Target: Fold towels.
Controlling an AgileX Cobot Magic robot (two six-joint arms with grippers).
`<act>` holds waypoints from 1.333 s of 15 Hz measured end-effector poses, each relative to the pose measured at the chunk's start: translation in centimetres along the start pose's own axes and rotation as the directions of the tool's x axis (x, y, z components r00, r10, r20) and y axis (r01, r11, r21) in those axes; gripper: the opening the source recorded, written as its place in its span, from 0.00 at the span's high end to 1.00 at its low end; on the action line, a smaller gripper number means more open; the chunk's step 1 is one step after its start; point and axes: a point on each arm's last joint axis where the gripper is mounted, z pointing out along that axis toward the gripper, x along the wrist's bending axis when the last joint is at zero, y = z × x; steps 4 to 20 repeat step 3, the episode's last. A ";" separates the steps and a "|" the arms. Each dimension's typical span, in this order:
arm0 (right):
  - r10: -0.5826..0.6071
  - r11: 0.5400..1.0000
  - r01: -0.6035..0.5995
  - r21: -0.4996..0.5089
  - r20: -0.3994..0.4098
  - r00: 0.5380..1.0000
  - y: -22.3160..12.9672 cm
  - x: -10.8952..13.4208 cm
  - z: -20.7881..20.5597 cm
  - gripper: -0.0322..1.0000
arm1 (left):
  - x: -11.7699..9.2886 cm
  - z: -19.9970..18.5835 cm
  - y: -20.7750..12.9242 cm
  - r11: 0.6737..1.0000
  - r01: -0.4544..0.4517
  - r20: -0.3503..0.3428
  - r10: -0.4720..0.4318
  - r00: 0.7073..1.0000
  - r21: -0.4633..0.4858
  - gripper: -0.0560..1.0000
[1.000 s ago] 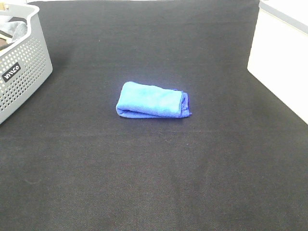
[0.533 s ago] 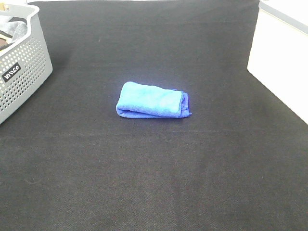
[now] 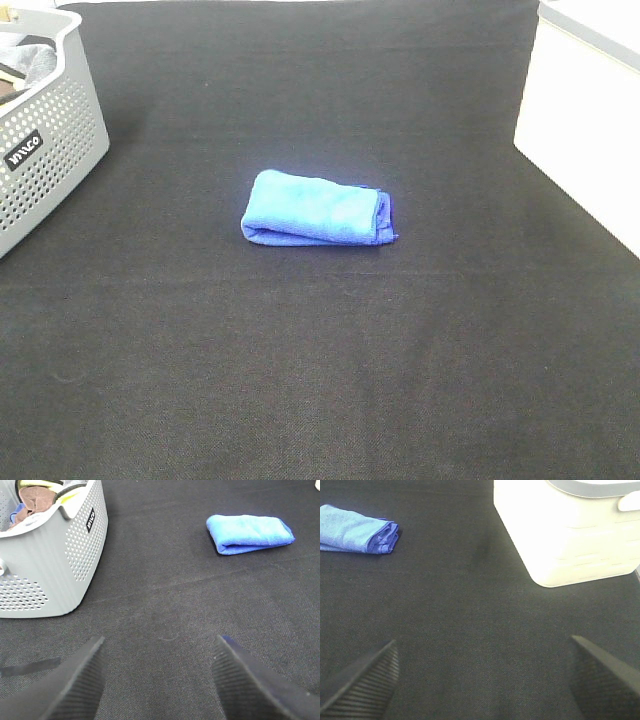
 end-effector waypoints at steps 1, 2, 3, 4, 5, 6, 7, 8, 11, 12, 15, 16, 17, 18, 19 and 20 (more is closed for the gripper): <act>0.000 1.000 0.000 0.000 0.000 1.000 0.0 0.0 0.0 0.15 | 0.0 0.0 0.0 1.000 0.000 0.000 0.000 1.000 0.000 0.38; 0.000 1.000 0.000 0.000 0.000 1.000 0.0 0.0 0.0 0.15 | 0.0 0.0 0.0 1.000 0.000 0.000 0.000 1.000 0.000 0.38; 0.000 1.000 0.000 0.000 0.000 1.000 0.0 0.0 0.0 0.15 | 0.0 0.0 0.0 1.000 0.000 0.000 0.000 1.000 0.000 0.38; 0.000 1.000 0.000 0.000 0.000 1.000 0.0 0.0 0.0 0.15 | 0.0 0.0 0.0 1.000 0.000 0.000 0.000 1.000 0.000 0.38; 0.000 1.000 0.000 0.000 0.000 1.000 0.0 0.0 0.0 0.15 | 0.0 0.0 0.0 1.000 0.000 0.000 0.000 1.000 0.000 0.38; 0.000 1.000 0.000 0.000 0.000 1.000 0.0 0.0 0.0 0.15 | 0.0 0.0 0.0 1.000 0.000 0.000 0.000 1.000 0.000 0.38; 0.000 1.000 0.000 0.000 0.000 1.000 0.0 0.0 0.0 0.15 | 0.0 0.0 0.0 1.000 0.000 0.000 0.000 1.000 0.000 0.38; 0.000 1.000 0.000 0.000 0.000 1.000 0.0 0.0 0.0 0.15 | 0.0 0.0 0.0 1.000 0.000 0.000 0.000 1.000 0.000 0.38; 0.000 1.000 0.000 0.000 0.000 1.000 0.0 0.0 0.0 0.15 | 0.0 0.0 0.0 1.000 0.000 0.000 0.000 1.000 0.000 0.38; 0.000 1.000 0.000 0.000 0.000 1.000 0.0 0.0 0.0 0.15 | 0.0 0.0 0.0 1.000 0.000 0.000 0.000 1.000 0.000 0.38; 0.000 1.000 0.000 0.000 0.000 1.000 0.0 0.0 0.0 0.15 | 0.0 0.0 0.0 1.000 0.000 0.000 0.000 1.000 0.000 0.38; 0.000 1.000 0.000 0.000 0.000 1.000 0.0 0.0 0.0 0.15 | 0.0 0.0 0.0 1.000 0.000 0.000 0.000 1.000 0.000 0.38; 0.000 1.000 0.000 0.000 0.000 1.000 0.0 0.0 0.0 0.15 | 0.0 0.0 0.0 1.000 0.000 0.000 0.000 1.000 0.000 0.38; 0.000 1.000 0.000 0.000 0.000 1.000 0.0 0.0 0.0 0.15 | 0.0 0.0 0.0 1.000 0.000 0.000 0.000 1.000 0.000 0.38; 0.000 1.000 0.000 0.000 0.000 1.000 0.0 0.0 0.0 0.15 | 0.0 0.0 0.0 1.000 0.000 0.000 0.000 1.000 0.000 0.38; 0.000 1.000 0.000 0.000 0.000 1.000 0.0 0.0 0.0 0.15 | 0.0 0.0 0.0 1.000 0.000 0.000 0.000 1.000 0.000 0.38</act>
